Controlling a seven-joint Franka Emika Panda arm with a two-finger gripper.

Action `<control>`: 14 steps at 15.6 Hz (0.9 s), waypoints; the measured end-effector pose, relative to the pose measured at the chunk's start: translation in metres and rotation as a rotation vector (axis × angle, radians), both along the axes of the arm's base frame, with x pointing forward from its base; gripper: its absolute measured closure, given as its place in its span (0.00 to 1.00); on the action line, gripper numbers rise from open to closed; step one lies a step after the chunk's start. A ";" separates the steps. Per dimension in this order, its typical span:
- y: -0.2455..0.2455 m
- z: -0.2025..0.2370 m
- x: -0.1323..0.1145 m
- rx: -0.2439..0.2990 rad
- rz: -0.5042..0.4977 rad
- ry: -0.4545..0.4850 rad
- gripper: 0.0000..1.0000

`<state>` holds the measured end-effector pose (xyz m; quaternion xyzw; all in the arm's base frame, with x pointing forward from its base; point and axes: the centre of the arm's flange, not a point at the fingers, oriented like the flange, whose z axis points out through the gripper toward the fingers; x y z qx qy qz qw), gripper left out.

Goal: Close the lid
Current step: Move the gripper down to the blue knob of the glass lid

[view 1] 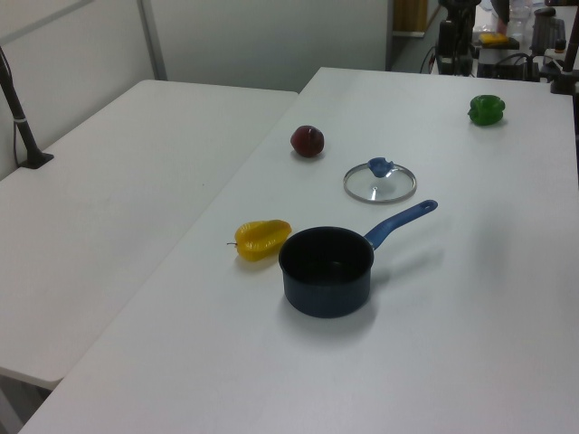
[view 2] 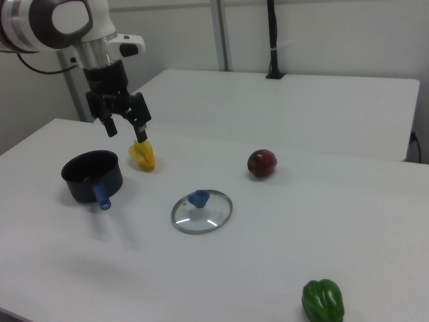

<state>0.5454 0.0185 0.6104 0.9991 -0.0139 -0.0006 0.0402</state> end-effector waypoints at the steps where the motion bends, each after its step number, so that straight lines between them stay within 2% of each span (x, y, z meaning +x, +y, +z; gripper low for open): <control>1: 0.000 0.000 0.000 0.000 0.000 0.000 0.00; 10: -0.004 -0.004 0.001 0.009 -0.011 0.008 0.00; 14: -0.019 -0.022 0.018 0.038 -0.061 -0.011 0.00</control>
